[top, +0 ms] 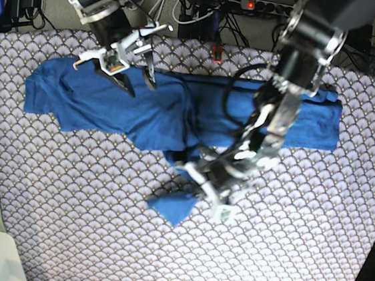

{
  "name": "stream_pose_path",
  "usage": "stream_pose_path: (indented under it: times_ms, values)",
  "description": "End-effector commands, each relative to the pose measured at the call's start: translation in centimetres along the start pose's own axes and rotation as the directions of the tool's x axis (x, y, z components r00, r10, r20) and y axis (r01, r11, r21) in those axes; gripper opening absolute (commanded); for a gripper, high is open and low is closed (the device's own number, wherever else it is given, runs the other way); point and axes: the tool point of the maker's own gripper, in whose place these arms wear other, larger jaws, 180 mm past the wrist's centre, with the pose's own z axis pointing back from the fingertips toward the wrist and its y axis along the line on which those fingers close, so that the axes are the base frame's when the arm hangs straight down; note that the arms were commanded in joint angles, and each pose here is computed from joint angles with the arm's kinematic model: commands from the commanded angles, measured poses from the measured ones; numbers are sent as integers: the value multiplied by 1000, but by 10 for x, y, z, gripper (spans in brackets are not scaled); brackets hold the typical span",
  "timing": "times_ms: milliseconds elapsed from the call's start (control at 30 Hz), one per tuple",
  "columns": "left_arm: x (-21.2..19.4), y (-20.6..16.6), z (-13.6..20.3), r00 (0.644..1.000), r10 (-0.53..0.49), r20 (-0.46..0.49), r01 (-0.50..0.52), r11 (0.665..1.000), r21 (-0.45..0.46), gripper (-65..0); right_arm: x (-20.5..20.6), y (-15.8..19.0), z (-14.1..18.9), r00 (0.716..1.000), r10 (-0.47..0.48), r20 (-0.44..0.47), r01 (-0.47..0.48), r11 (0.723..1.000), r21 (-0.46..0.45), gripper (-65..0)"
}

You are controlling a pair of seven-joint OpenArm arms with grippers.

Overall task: Fold the T-shirt properly
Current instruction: 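Lift the sleeve cuff with the left gripper and fold it onto the shirt, then move the left gripper to the shirt's end and grasp the hem edge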

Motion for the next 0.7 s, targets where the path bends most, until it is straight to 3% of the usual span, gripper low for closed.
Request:
stream_pose_path:
  times_ms: [0, 433, 667]
  values:
    - [29, -5, 6, 996, -3, 85, 4, 1000, -19, -647, 13, 1, 0, 999, -4, 52, 4, 1000, 6, -395]
    - [21, 58, 103, 993, 13, 121, -29, 991, 128, -647, 13, 5, -1, 999, -7, 54, 6, 1000, 17, -395]
    - [-1, 67, 147, 993, 20, 118, -42, 982, 183, -647, 18, 2, -4, 998, 1, 69, -2, 1000, 14, -394]
